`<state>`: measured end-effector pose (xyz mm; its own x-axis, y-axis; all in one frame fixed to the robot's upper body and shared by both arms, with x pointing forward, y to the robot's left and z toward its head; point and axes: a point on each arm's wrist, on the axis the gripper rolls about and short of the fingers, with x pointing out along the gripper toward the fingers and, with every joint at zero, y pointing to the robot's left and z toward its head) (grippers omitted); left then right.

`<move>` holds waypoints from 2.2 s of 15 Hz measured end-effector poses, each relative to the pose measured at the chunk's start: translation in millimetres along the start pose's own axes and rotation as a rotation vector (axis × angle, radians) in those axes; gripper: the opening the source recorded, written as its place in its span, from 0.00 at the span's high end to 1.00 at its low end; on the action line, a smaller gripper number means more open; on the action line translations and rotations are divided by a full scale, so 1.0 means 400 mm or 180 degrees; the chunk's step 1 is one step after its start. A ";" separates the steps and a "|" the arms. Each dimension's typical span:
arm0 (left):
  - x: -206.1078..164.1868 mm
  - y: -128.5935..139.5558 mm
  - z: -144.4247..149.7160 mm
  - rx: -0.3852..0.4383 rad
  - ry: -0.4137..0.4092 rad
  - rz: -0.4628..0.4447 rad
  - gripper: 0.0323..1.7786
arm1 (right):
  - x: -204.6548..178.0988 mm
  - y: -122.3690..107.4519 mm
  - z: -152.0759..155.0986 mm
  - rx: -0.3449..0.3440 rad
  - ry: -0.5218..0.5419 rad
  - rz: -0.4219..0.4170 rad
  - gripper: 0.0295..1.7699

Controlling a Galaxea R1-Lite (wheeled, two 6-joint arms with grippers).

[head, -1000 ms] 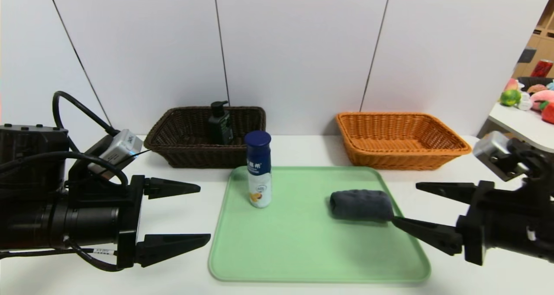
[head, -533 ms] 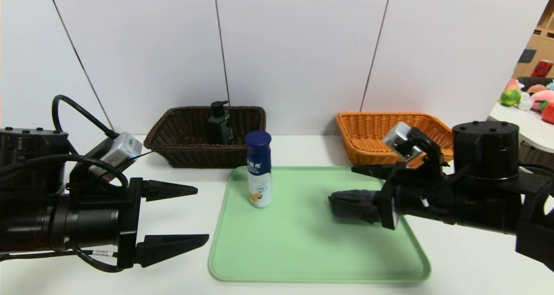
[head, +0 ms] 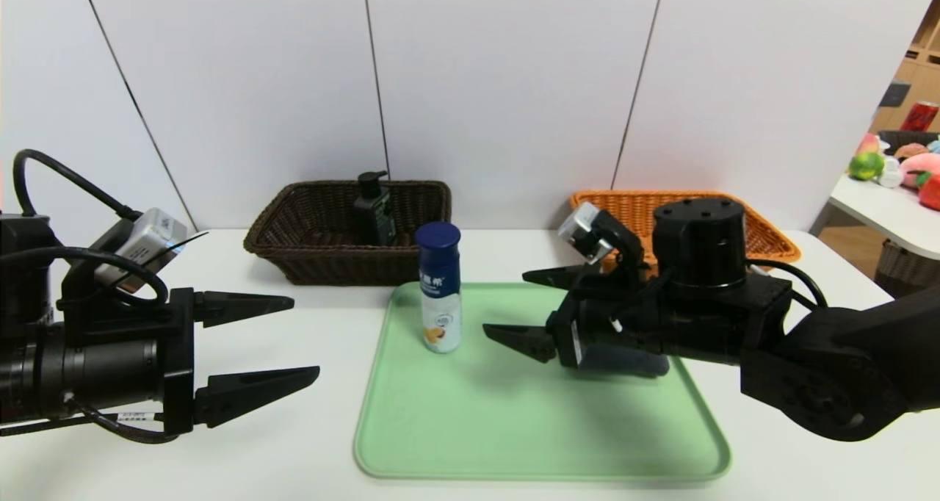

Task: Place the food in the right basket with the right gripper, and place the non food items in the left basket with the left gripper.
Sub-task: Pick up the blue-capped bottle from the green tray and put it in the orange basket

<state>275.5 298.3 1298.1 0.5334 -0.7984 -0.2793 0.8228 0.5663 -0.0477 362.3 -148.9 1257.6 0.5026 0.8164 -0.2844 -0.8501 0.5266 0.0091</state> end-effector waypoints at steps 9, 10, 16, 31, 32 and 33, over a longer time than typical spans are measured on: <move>-0.014 -0.004 -0.009 -0.0053 0.0018 0.0058 0.05 | 0.089 0.031 0.063 -0.0148 -0.0240 0.0200 0.04; -0.016 -0.006 -0.009 -0.0055 0.0020 0.0062 0.05 | 0.100 0.028 0.066 -0.0156 -0.0255 0.0205 0.04; -0.022 -0.011 -0.001 -0.0018 -0.0014 0.0073 0.05 | 0.163 0.014 0.074 -0.0186 -0.0332 0.0218 0.04; -0.020 -0.009 -0.003 -0.0032 0.0006 0.0098 0.05 | 0.206 0.017 0.072 -0.0166 -0.0347 0.0255 0.49; -0.020 -0.009 -0.003 -0.0032 0.0006 0.0098 0.05 | 0.206 0.017 0.073 -0.0164 -0.0346 0.0253 0.55; -0.020 -0.009 -0.003 -0.0030 0.0005 0.0096 0.05 | 0.205 0.018 0.073 -0.0167 -0.0348 0.0255 0.58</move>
<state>268.0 302.9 1299.3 0.5577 -0.7805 -0.2824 0.8044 0.5921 -0.0481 402.2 -71.2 1262.4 0.4446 0.8778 -0.1784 -0.8938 0.4480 -0.0232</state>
